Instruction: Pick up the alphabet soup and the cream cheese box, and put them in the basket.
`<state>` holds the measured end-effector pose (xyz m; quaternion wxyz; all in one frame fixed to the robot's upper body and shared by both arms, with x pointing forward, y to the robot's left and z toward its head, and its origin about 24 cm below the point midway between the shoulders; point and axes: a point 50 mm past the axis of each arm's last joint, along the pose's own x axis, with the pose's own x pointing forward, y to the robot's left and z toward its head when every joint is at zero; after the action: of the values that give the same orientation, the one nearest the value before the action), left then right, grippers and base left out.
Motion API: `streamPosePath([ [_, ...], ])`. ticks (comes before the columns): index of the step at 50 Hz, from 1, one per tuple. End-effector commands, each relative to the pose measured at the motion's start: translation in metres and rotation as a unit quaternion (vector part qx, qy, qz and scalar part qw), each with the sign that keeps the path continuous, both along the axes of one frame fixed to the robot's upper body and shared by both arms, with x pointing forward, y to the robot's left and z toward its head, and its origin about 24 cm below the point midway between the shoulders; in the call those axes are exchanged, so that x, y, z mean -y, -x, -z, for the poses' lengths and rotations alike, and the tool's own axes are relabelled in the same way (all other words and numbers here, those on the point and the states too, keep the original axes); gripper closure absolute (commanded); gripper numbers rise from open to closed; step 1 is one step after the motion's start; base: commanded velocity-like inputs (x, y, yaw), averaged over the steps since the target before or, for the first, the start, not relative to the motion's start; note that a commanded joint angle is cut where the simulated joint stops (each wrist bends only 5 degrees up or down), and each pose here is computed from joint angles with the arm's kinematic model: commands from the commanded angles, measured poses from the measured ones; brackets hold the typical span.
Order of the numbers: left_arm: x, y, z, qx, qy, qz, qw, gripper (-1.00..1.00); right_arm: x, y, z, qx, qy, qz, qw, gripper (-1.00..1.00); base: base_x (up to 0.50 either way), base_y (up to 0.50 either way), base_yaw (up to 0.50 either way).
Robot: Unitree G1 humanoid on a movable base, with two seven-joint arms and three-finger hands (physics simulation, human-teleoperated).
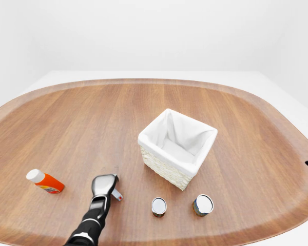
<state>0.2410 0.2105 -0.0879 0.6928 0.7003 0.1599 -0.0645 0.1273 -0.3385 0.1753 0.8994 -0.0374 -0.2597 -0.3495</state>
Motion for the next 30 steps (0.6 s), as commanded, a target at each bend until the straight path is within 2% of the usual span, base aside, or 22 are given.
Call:
streamPosePath([
  [1,-0.012,0.048,0.015,-0.013,-0.009,-0.018,1.0,1.0,0.0,0.0,-0.001,0.002,0.002,0.0,1.0,-1.0,0.0,0.0,0.0],
  [4,-0.012,0.047,0.007,0.013,-0.014,-0.019,1.0,1.0,0.0,0.0,-0.001,0.002,0.002,0.001,1.0,-1.0,0.0,0.0,0.0],
  [14,-0.011,0.052,-0.012,0.032,-0.015,-0.018,0.999,1.0,0.0,0.001,-0.002,0.002,0.003,0.001,1.0,-1.0,0.0,0.0,0.0],
  [22,-0.009,0.048,-0.028,0.056,-0.015,-0.02,0.998,1.0,0.0,0.001,-0.001,0.001,0.002,0.001,1.0,-1.0,0.0,0.0,0.0],
  [30,-0.013,0.046,-0.036,0.088,0.0,-0.042,0.995,1.0,0.0,0.0,0.0,-0.001,0.002,0.0,1.0,-1.0,0.0,0.0,0.0],
])
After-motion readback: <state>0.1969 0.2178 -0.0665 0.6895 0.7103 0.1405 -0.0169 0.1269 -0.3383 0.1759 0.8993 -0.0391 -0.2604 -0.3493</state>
